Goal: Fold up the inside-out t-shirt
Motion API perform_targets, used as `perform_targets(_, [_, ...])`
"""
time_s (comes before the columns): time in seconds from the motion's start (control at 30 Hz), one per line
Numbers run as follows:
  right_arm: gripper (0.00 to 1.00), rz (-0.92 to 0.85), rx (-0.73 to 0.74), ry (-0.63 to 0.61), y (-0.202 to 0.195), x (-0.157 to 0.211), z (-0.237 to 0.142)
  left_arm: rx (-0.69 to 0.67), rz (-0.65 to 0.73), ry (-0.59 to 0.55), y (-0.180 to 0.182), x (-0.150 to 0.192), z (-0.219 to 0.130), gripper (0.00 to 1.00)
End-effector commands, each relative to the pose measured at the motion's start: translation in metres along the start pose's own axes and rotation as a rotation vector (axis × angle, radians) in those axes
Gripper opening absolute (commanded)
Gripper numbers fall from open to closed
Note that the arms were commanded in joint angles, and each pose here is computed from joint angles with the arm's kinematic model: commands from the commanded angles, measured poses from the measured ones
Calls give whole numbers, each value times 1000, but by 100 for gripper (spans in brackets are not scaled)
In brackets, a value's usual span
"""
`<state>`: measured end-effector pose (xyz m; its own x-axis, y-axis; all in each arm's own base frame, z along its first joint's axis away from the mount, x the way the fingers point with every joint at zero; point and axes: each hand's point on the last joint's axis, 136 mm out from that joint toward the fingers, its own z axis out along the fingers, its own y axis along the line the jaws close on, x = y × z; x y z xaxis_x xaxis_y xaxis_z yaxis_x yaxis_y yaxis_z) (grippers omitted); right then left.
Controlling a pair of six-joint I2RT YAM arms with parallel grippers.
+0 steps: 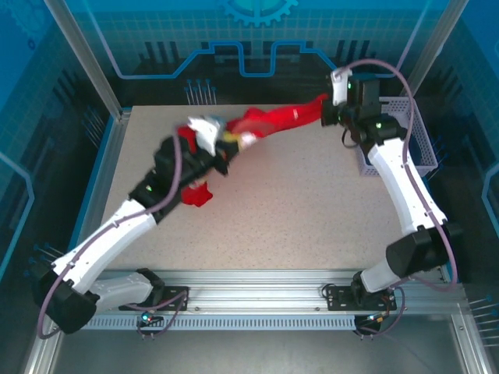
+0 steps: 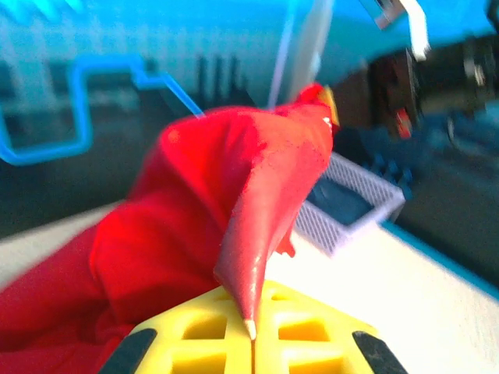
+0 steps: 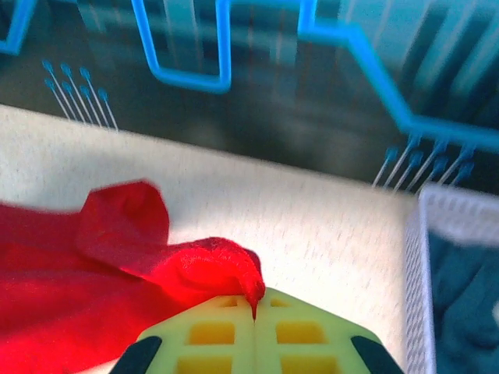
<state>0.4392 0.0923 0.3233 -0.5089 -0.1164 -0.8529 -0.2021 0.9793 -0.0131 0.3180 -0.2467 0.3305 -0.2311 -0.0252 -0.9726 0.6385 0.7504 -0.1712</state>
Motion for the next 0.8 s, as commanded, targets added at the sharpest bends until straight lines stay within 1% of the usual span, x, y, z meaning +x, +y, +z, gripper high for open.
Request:
perform_targets(0.0, [9, 149, 34, 241, -13, 117, 27, 33, 58, 260, -15, 138, 10, 16])
perform_targets(0.03, [18, 186, 40, 289, -15, 146, 27, 65, 36, 319, -25, 172, 7, 29])
perform_targets(0.07, [25, 209, 31, 325, -14, 168, 26, 80, 13, 364, -31, 194, 4, 40])
perform_targets(0.1, [31, 229, 20, 365, -10, 190, 25, 83, -11, 414, -36, 211, 1, 46])
perform_targets(0.13, [35, 243, -5, 396, -4, 206, 24, 75, -31, 455, -37, 219, -1, 51])
perform_targets(0.2, [43, 247, -58, 421, 11, 218, 22, 46, -43, 491, -34, 219, -6, 55])
perform_targets(0.27, [46, 217, -97, 428, 29, 220, 20, -19, -49, 474, -23, 205, -11, 61])
perform_targets(0.3, [46, 191, -122, 421, 41, 218, 20, -77, -77, 463, -12, 199, -13, 66])
perform_targets(0.37, [48, 135, -204, 407, 74, 214, 22, -188, -191, 458, 19, 191, -19, 68])
perform_targets(0.47, [51, 43, -363, 385, 136, 212, 28, -390, -447, 454, 78, 193, -35, 68])
perform_targets(0.5, [52, 21, -416, 383, 158, 212, 31, -430, -520, 447, 93, 195, -40, 68])
perform_targets(0.53, [53, 7, -464, 390, 177, 213, 34, -456, -563, 445, 104, 198, -43, 68])
perform_targets(0.6, [56, -17, -517, 410, 206, 219, 40, -479, -572, 479, 115, 204, -42, 68])
perform_targets(0.67, [57, -35, -568, 430, 230, 225, 47, -527, -546, 546, 124, 214, -41, 69])
perform_targets(0.77, [59, -76, -588, 461, 259, 235, 60, -594, -527, 618, 140, 231, -41, 70])
